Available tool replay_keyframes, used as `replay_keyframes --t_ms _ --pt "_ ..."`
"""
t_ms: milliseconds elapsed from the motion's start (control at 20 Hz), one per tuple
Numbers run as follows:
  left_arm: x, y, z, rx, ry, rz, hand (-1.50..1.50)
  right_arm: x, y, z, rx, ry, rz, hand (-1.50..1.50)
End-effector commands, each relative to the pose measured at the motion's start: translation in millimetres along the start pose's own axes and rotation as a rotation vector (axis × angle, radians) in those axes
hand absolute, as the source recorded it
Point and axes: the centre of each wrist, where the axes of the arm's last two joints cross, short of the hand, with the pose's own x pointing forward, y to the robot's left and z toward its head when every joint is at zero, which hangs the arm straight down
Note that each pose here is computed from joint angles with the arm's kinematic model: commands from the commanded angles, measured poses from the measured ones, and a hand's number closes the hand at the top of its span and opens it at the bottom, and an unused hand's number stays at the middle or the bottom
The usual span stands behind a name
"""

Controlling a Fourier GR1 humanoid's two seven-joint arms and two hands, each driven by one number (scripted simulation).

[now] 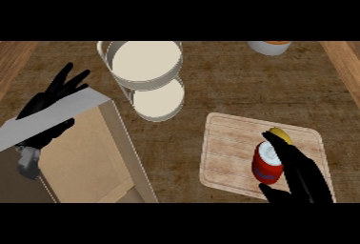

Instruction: Pick the can from the cutting board and place it in the tiered basket

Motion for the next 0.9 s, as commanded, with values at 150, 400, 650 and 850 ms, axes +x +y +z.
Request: replay_keyframes --t_ms 150,400,650,850 --pt "-42 -53 11 -0.131 0.113 0.141 0.0 -5 24 -8 0.044 -0.077 0.028 1.5" --pt "-52 -51 17 -0.125 0.127 0.138 0.0 1 24 7 -0.011 -0.112 -0.011 1.5" --pt "-33 -41 6 -0.146 0.103 0.152 0.0 6 11 -24 0.038 -0.081 -0.009 1.5" --pt "-26 -47 2 -0.151 0.106 0.146 0.0 13 13 -51 0.203 -0.016 0.144 1.5"
